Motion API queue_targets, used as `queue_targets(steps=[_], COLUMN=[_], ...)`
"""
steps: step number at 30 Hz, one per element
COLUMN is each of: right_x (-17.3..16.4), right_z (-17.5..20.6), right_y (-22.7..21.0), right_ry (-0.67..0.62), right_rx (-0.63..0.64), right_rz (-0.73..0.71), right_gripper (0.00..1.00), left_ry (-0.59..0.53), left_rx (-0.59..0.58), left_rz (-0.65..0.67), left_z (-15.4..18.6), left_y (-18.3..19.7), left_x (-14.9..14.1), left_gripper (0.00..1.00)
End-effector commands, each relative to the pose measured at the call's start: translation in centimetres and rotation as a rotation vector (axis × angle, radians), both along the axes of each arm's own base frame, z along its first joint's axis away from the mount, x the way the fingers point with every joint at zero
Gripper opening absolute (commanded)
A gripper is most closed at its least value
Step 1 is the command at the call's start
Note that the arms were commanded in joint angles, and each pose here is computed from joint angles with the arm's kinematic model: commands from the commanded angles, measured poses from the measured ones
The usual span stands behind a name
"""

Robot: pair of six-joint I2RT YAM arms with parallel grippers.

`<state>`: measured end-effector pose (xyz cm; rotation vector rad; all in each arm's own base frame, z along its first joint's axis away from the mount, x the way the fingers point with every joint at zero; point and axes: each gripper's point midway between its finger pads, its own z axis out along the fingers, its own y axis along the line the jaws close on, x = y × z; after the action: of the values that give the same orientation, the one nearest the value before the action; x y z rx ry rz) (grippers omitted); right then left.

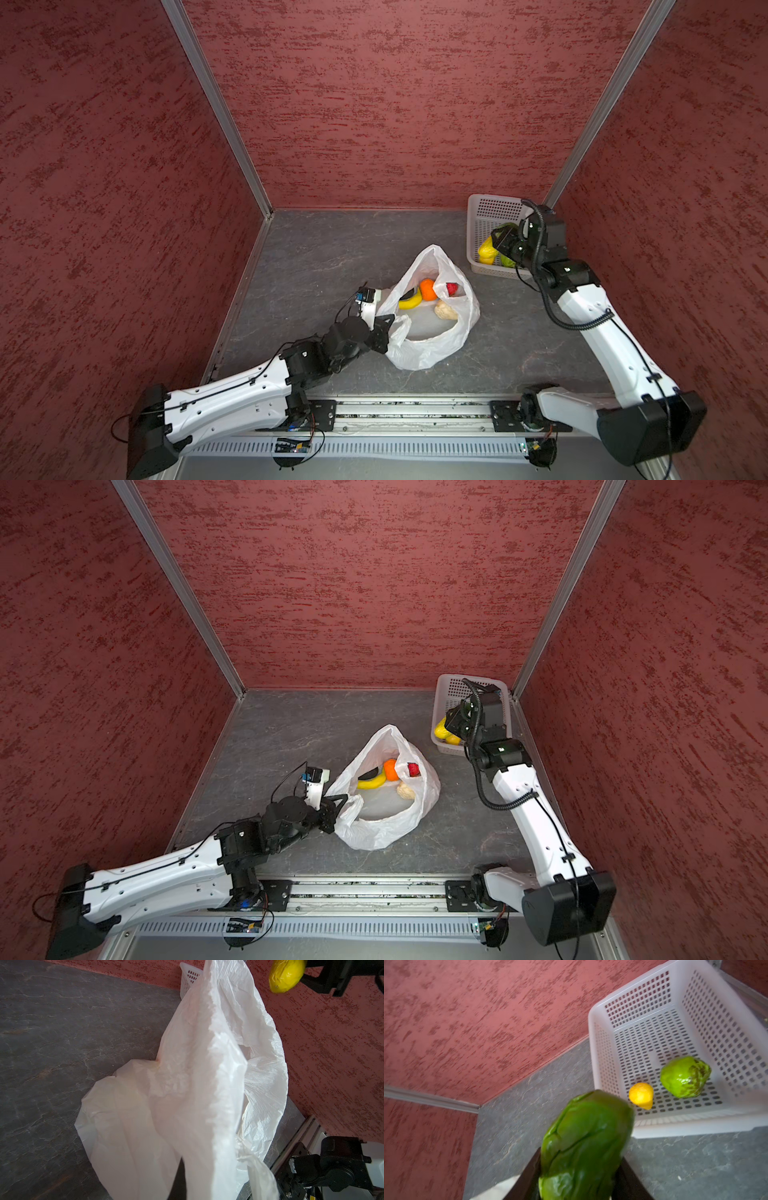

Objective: Untie the knot of the plastic bag and take out the fruit
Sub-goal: Place the fruit in the basket.

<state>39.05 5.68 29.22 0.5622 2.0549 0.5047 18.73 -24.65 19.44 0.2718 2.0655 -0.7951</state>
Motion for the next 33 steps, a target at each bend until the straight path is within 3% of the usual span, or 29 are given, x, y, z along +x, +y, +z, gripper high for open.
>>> queue_targets(steps=[1, 12, 16, 23, 33], right_x=[3.7, 13.6, 15.1, 15.0, 10.6], right_z=[-1.0, -10.3, -12.7, -13.2, -10.7], right_y=[-2.1, -6.7, -7.0, -7.2, -4.5], right_ry=[-0.042, 0.068, 0.115, 0.140, 0.134], right_rx=[-0.027, -0.081, -0.076, -0.071, 0.007], right_rz=[-0.022, -0.108, -0.115, -0.120, -0.012], right_gripper=[0.38, 0.43, 0.55, 0.82, 0.87], left_ry=[-0.008, 0.019, 0.029, 0.036, 0.014], left_rx=[-0.021, -0.014, -0.010, -0.006, -0.021], left_rz=[-0.035, -0.030, -0.028, -0.024, -0.017], left_z=[1.5, 1.1, 0.8, 0.5, 0.7], left_y=[-0.2, 1.1, 1.4, 1.5, 1.4], left_x=[-0.4, -1.3, -1.5, -1.5, -1.3], left_gripper=[0.00, 0.00, 0.00, 0.00, 0.00])
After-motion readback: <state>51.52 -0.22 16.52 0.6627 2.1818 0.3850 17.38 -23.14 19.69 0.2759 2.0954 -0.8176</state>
